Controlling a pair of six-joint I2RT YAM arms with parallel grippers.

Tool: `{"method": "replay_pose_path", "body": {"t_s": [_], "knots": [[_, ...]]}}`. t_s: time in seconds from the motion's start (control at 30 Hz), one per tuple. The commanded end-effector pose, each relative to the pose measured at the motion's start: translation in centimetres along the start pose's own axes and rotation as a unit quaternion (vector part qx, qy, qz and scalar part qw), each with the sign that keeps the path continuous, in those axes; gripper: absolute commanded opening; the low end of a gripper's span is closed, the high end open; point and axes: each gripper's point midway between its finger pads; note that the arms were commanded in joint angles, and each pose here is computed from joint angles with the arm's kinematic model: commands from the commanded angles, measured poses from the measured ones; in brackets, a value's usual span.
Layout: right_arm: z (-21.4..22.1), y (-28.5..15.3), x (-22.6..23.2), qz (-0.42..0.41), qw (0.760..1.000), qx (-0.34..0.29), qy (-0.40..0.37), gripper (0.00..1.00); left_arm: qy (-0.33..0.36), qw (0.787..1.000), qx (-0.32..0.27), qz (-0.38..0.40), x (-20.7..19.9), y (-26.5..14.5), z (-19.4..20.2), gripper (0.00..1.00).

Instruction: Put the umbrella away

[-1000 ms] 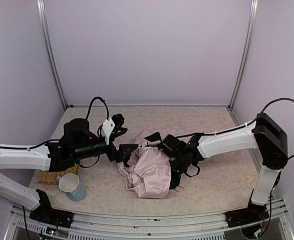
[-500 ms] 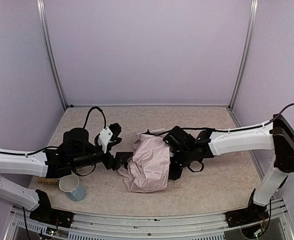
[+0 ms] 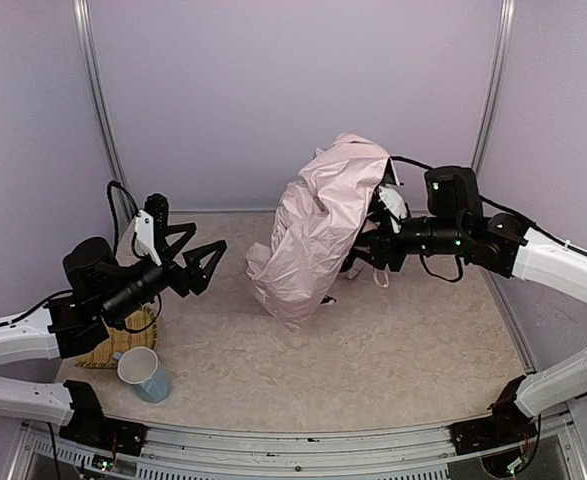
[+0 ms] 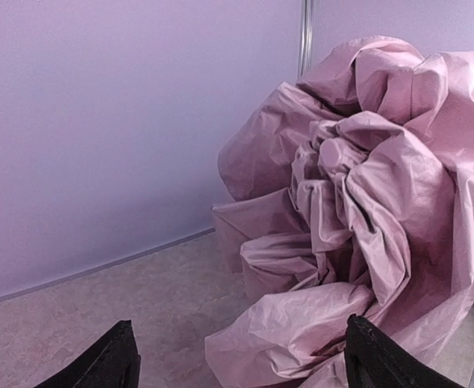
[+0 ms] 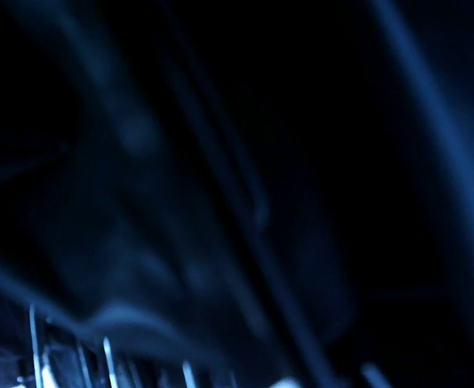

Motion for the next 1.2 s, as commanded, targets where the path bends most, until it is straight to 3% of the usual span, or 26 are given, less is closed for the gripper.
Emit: {"method": "replay_pose_path", "body": {"t_s": [0.0, 0.2, 0.37, 0.4, 0.5, 0.6, 0.8, 0.97, 1.17], "knots": [[-8.5, -4.6, 2.8, -0.068, 0.988, -0.139, -0.021, 0.0, 0.012, 1.0, -0.028, -0.003, 0.4, -0.6, -1.5, 0.86], [-10.9, -6.5, 3.5, -0.087, 0.979, -0.182, -0.015, 0.0, 0.046, 0.998, -0.031, 0.035, -1.1, -0.3, -1.5, 0.9], [-10.8, -6.1, 3.3, -0.087, 0.978, -0.191, -0.005, 0.0, 0.078, 0.977, -0.073, 0.185, -7.1, -0.1, -1.4, 0.97], [-10.8, -6.1, 3.4, -0.092, 0.976, -0.196, -0.003, 0.0, 0.074, 0.976, -0.079, 0.19, -7.7, 0.5, -1.5, 0.94], [-11.4, -6.2, 3.5, -0.098, 0.972, -0.213, 0.004, 0.0, 0.062, 0.972, -0.07, 0.216, -9.7, 3.4, -1.9, 0.67], [-12.4, -6.5, 3.0, -0.085, 0.969, -0.233, 0.005, 0.0, 0.063, 0.958, -0.053, 0.273, -13.1, 4.8, -2.2, 0.62], [-14.0, -6.8, 2.7, -0.075, 0.963, -0.257, -0.002, 0.0, 0.031, 0.93, -0.146, 0.335, -17.8, 3.9, -5.1, 0.69], [-13.2, -7.3, 0.2, -0.018, 0.971, -0.239, 0.01, 0.0, 0.019, 0.919, -0.139, 0.368, -18.8, 3.2, -6.6, 0.79], [-10.7, -9.6, -5.8, 0.079, 0.973, -0.213, 0.039, 0.0, 0.064, 0.946, -0.124, 0.294, -15.6, 0.7, -5.5, 0.91]]}}
Point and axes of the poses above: each gripper's point midway between its finger pads, its own y axis out along the fingers, its own x axis along the line the jaws close on, z = x × y, and after that the axes turned 14 degrees about y, right-handed
